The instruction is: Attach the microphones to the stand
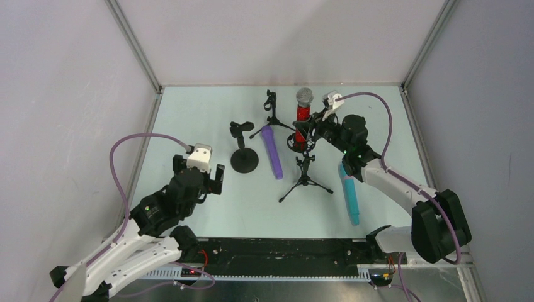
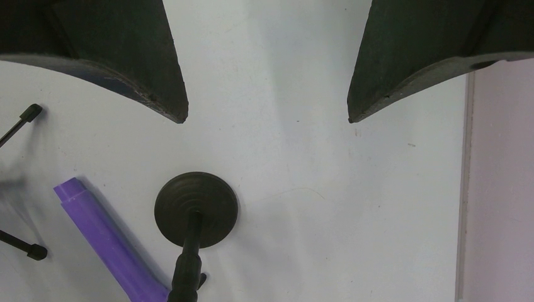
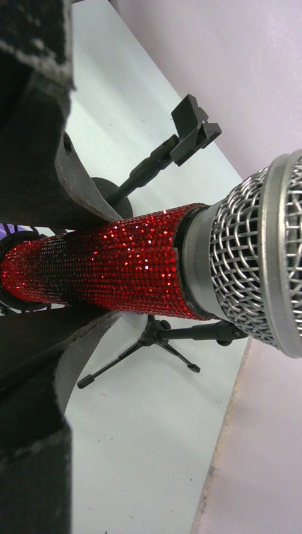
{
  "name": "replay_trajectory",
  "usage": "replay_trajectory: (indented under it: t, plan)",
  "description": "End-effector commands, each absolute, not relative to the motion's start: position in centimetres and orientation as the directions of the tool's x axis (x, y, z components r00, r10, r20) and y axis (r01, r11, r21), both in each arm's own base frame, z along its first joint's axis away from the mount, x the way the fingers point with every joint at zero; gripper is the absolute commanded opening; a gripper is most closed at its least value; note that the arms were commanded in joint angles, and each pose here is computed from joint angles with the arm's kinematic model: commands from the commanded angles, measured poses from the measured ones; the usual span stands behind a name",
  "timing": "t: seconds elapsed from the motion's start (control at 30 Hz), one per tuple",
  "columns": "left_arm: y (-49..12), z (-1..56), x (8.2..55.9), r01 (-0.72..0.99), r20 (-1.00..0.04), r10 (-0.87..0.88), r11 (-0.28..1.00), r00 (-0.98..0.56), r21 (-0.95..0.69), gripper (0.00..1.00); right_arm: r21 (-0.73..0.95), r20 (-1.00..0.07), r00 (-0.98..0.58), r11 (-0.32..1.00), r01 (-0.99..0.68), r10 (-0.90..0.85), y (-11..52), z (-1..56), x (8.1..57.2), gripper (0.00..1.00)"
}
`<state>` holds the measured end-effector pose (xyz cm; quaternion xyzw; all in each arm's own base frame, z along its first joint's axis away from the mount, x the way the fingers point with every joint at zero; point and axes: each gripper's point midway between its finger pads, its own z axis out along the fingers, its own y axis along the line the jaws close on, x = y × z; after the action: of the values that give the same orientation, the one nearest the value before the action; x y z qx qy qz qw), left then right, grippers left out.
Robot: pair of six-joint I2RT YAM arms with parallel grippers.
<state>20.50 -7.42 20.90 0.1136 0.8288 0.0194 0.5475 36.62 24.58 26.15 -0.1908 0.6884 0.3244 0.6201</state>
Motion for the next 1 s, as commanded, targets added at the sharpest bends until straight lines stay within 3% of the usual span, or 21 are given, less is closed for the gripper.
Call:
replay_trajectory:
  t: [0.0,0.77,0.97]
  plan:
    - [-7.3,21.9,20.8,0.156,-0.910,0.208,0.974,-0.358,0.161,1.00,0.221,-0.975,-0.171,0.740,-0.635,0.144,23.9,24.2,36.3,0.00]
    - [-7.3,22.0,20.8,0.155,-0.912,0.204,0.975,-0.355,0.158,1.00,0.188,-0.980,-0.176,0.747,-0.637,0.097,24.5,21.2,34.7,0.00]
    - [-7.3,22.0,20.8,0.155,-0.912,0.204,0.975,-0.355,0.158,1.00,0.205,-0.977,-0.183,0.748,-0.632,0.112,24.6,21.3,34.7,0.21]
